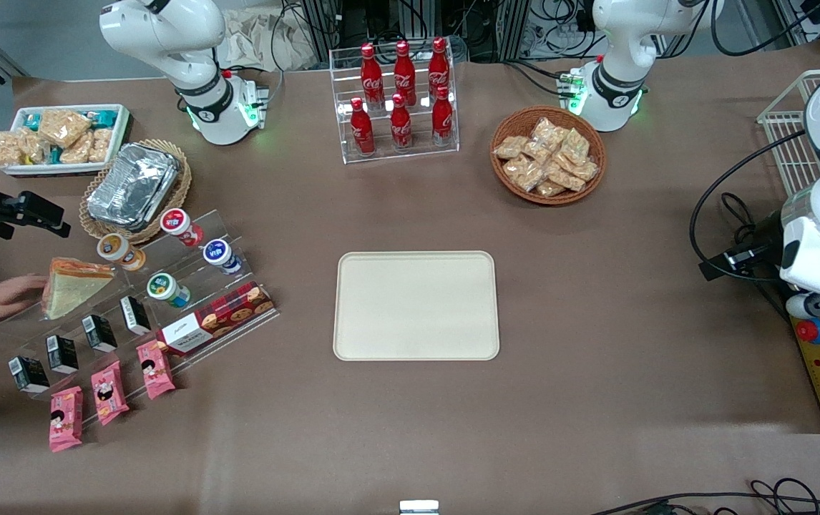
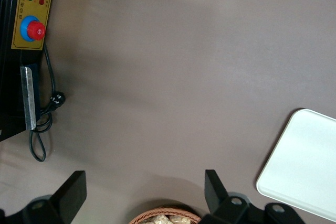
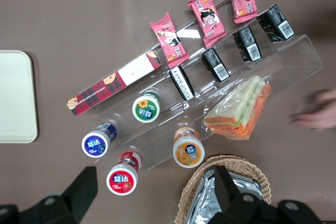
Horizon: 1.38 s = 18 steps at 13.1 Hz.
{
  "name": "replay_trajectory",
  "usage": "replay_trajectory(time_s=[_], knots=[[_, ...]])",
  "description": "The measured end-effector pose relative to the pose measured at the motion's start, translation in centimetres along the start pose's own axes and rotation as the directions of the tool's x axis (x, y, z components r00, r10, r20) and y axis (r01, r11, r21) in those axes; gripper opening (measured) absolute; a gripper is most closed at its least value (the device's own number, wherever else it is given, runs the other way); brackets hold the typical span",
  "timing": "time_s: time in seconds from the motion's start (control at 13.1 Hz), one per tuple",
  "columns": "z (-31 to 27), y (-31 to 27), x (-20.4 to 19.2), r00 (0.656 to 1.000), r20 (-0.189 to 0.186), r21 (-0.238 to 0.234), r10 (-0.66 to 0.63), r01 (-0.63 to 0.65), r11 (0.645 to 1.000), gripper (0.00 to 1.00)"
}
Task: Place sandwich on tray
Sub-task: 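Move the right gripper over the wrapped sandwich on the acrylic rack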
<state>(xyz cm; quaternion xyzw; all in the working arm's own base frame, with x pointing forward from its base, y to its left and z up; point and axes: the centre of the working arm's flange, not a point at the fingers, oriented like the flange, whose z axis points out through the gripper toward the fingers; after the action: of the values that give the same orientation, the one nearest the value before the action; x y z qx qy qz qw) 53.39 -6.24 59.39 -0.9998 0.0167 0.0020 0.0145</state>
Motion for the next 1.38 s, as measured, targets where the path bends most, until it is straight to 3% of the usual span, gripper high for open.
replay_trajectory(time_s=[0.31, 0.53, 0.84, 0.99, 1.15, 1.38], knots=[[-0.1, 0.2, 0.0, 1.000, 0.001, -0.011, 0.007, -0.007, 1.000, 0.99], [-1.2, 2.8, -0.2, 0.997, -0.022, -0.019, 0.075, -0.075, 0.997, 0.99], [-1.5, 4.6, -0.4, 0.955, -0.032, -0.012, 0.296, -0.296, 0.955, 0.99], [-1.5, 5.4, -0.5, 0.899, -0.036, -0.006, 0.437, -0.437, 0.899, 0.99], [-0.8, 6.2, 0.2, 0.802, -0.051, 0.003, 0.595, -0.596, 0.803, 0.99], [3.2, 8.7, 2.1, 0.668, -0.033, -0.022, 0.743, -0.744, 0.668, 0.99]])
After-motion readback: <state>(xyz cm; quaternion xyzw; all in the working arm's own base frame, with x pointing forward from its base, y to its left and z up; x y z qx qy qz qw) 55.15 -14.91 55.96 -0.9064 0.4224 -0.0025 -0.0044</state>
